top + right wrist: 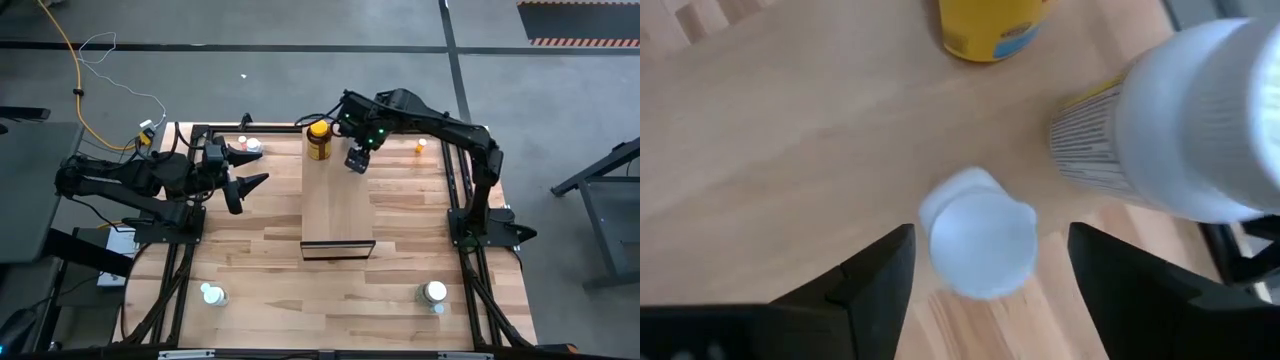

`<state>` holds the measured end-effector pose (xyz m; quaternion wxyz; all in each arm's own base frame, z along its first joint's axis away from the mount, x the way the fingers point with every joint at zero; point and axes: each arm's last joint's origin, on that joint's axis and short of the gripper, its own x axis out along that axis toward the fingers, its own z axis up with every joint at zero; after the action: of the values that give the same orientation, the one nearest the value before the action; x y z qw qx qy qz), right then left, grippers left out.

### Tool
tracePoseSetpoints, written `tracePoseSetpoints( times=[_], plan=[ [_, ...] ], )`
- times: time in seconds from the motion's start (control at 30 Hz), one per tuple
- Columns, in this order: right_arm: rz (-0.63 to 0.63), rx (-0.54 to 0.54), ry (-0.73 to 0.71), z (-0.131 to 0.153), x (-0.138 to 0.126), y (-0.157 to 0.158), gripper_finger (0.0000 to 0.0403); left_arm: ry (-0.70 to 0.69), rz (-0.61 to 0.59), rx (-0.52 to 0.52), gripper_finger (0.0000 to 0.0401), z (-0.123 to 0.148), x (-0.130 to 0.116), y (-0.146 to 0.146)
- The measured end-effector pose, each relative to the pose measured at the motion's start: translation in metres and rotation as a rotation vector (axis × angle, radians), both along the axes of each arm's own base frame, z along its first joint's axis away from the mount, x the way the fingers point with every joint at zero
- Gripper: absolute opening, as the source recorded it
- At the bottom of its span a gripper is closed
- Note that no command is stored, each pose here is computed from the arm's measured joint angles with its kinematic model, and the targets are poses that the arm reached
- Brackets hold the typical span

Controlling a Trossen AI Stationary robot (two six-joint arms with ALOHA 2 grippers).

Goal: Pick and place medicine bottles onto shelf by color
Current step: Put the white blue pill bottle on the shelf

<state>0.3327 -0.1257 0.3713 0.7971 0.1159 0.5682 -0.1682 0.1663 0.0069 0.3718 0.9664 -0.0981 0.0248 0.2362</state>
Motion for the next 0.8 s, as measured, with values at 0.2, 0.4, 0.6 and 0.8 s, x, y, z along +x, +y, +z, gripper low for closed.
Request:
tracePoseSetpoints(
  times=[0.2,0.4,0.6,0.8],
  plan=[
    [0.027,-0.039,-0.083,0.029,-0.037,0.016,0.0255,0.066,-0.001,0.003,0.0284,-0.006,-0.001,0.000],
    [-0.042,-0.060,-0.315,0.035,-0.095,0.043,0.0255,0.061,0.000,-0.035,0.0284,-0.007,-0.001,0.000],
    [-0.105,-0.005,-0.624,0.008,-0.142,0.078,0.0255,0.031,0.005,-0.082,0.0284,-0.007,-0.001,0.000],
    [-0.062,0.018,-0.948,-0.009,-0.162,0.096,0.0255,0.040,0.002,-0.063,0.0284,-0.007,-0.001,0.000]
  ],
)
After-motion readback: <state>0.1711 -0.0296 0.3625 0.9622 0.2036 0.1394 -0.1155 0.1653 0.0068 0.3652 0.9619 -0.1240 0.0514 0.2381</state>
